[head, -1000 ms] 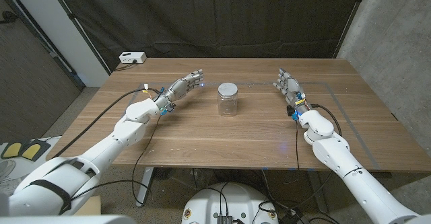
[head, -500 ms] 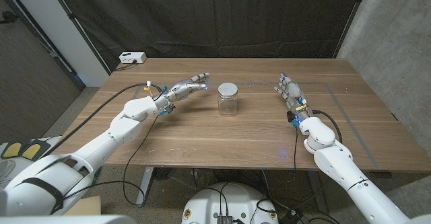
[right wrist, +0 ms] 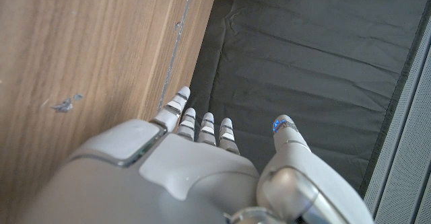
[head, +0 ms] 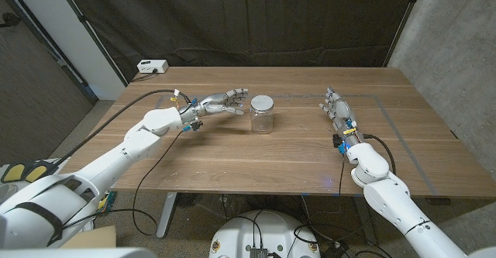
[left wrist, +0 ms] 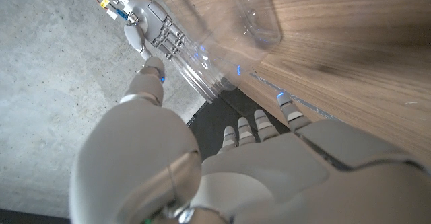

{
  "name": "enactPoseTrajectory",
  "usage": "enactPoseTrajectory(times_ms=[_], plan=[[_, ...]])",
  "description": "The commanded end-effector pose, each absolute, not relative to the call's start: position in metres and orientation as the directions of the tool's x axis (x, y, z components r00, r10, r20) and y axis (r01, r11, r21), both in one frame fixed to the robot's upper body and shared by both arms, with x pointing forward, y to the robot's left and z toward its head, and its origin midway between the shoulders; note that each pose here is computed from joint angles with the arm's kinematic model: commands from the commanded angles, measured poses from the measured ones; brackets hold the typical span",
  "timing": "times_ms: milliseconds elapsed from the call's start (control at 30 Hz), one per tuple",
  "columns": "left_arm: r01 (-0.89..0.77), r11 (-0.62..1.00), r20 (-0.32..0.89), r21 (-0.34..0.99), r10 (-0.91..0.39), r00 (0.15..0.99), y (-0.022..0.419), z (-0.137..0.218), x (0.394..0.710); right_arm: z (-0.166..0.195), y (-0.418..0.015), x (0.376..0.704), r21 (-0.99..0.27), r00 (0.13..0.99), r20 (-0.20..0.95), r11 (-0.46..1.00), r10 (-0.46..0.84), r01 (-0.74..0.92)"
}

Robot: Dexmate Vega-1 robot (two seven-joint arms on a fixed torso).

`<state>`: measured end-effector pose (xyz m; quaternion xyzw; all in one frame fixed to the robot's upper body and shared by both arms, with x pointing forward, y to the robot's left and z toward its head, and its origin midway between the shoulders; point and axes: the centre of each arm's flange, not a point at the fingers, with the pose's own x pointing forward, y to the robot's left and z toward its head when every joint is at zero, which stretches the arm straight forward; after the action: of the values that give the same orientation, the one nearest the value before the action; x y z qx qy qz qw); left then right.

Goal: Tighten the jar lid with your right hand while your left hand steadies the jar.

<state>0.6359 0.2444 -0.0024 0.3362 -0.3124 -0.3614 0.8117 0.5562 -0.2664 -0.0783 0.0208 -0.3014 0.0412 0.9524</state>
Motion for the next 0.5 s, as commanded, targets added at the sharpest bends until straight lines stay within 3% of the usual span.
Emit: enactPoseTrajectory(times_ms=[33, 500], plan=[[0.322, 0.456, 0.198, 0.830, -0.780, 0.594, 0.233, -0.004, 0.635, -0.090, -0.269, 0.551, 0.034, 0.816, 0.576, 0.996, 0.052, -0.087], [0.351, 0.415, 0.129, 0.840, -0.779, 0.613, 0.215, -0.012, 0.648, -0.095, -0.273, 0.556, 0.048, 0.818, 0.573, 0.995, 0.046, -0.090]])
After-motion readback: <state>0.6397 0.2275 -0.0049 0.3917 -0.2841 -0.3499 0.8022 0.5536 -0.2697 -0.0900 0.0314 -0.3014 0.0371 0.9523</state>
